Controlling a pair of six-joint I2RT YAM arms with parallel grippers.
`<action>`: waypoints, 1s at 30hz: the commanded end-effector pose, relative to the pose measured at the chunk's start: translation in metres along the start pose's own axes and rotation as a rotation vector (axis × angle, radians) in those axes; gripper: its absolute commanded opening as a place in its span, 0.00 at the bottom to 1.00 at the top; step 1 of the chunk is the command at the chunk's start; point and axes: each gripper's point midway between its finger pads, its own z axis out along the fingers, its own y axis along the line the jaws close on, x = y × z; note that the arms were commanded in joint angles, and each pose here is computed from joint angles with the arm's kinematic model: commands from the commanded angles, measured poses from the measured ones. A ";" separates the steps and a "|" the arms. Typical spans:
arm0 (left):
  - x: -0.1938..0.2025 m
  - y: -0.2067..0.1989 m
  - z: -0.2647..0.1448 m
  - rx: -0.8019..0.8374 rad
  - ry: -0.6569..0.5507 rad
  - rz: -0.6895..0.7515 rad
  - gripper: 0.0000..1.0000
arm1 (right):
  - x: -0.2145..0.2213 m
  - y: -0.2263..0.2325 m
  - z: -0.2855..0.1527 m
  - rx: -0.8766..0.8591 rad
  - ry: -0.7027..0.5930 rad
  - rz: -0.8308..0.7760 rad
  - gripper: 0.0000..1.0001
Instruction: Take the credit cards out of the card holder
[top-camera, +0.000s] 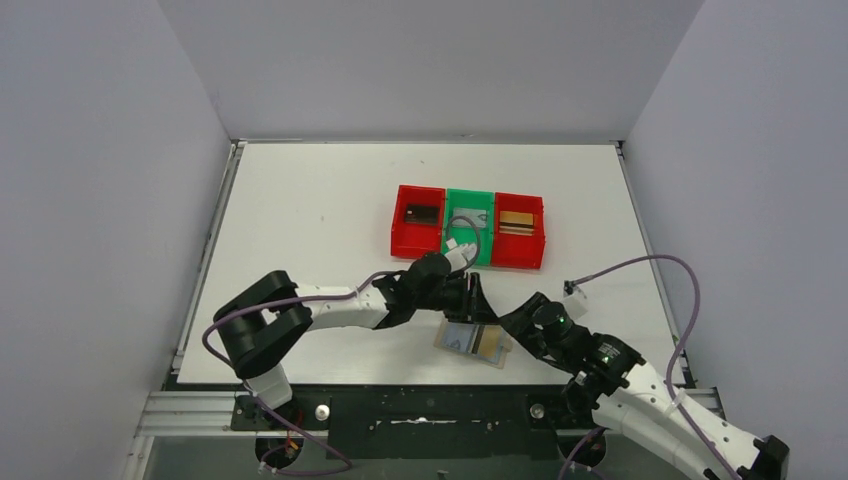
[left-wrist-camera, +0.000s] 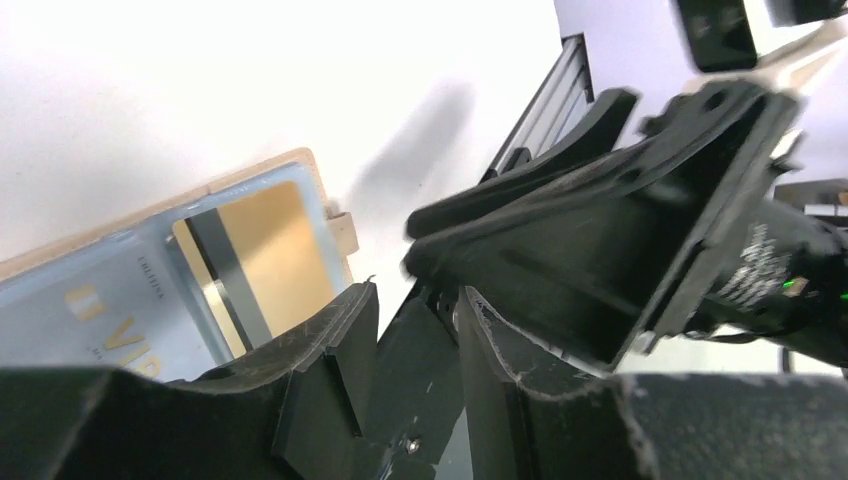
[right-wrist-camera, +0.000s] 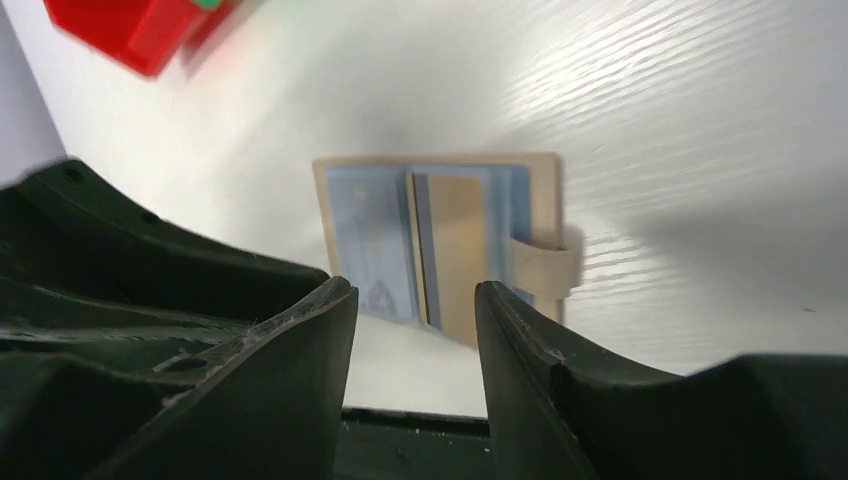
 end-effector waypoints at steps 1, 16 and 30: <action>0.021 -0.001 0.011 0.015 0.085 0.019 0.33 | -0.051 -0.024 -0.027 0.174 -0.241 0.066 0.48; -0.023 0.048 -0.070 -0.315 -0.249 -0.045 0.35 | 0.001 0.002 0.028 0.084 0.063 -0.082 0.41; -0.021 0.062 -0.112 -0.338 -0.286 -0.062 0.38 | 0.024 0.024 0.075 0.038 0.237 -0.230 0.15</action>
